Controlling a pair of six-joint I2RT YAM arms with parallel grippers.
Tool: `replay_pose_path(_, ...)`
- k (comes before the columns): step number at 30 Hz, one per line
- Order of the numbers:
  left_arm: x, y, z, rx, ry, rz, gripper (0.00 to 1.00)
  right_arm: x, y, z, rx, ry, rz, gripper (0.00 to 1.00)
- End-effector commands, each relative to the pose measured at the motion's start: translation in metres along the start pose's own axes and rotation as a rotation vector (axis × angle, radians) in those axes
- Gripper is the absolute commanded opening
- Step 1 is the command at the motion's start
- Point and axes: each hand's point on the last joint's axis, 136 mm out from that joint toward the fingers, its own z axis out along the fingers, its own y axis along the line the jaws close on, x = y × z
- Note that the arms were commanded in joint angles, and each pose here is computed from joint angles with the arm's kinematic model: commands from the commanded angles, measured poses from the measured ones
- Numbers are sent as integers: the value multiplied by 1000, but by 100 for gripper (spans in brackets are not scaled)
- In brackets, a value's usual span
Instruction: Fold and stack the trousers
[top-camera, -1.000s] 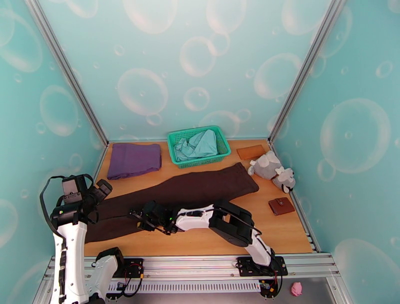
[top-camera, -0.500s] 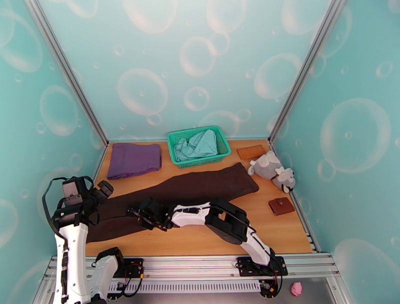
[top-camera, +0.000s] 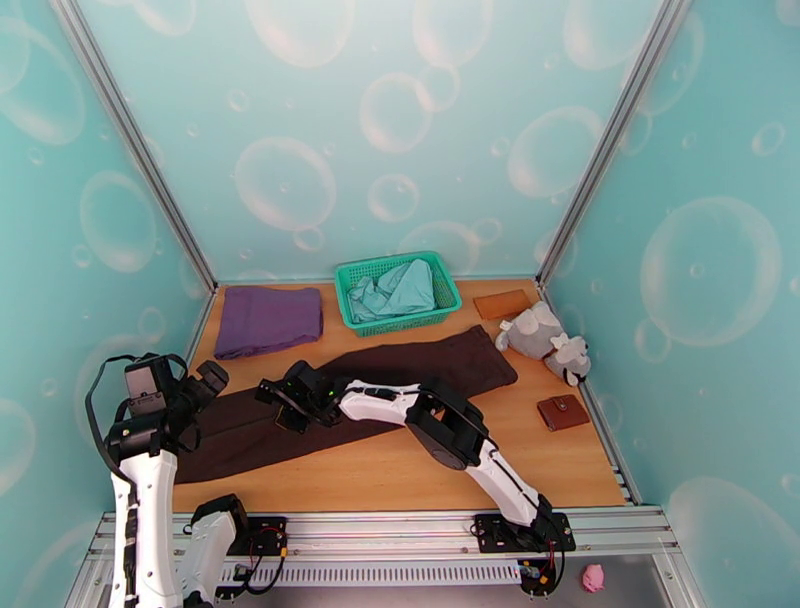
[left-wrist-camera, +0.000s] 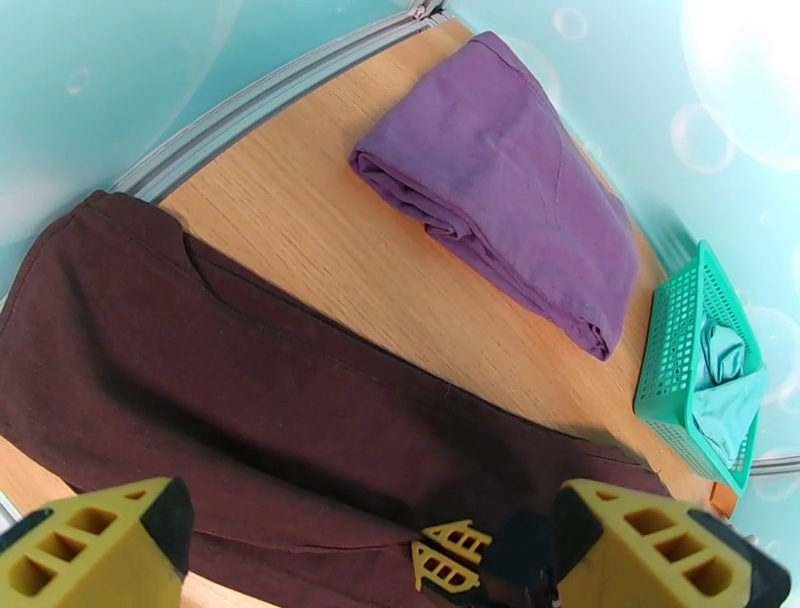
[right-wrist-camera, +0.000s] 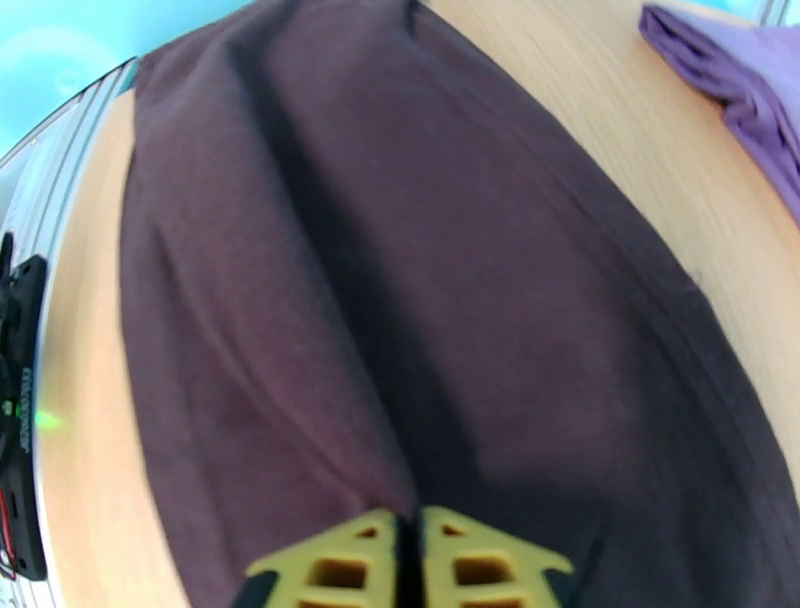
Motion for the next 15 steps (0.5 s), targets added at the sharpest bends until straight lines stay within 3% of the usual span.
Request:
replay_pose_path(1,1,-1,0,19,-7,10,99,14,-3,6,-27,57,68,23)
replay_pose_path(8,4,-1,0,30,-6,10,99,1,-11,-9,42,12,48,44)
replay_pose_path(15,-2,-1,-4,27,-40,-2,99,-23,4,-45,159,-118,-47,51)
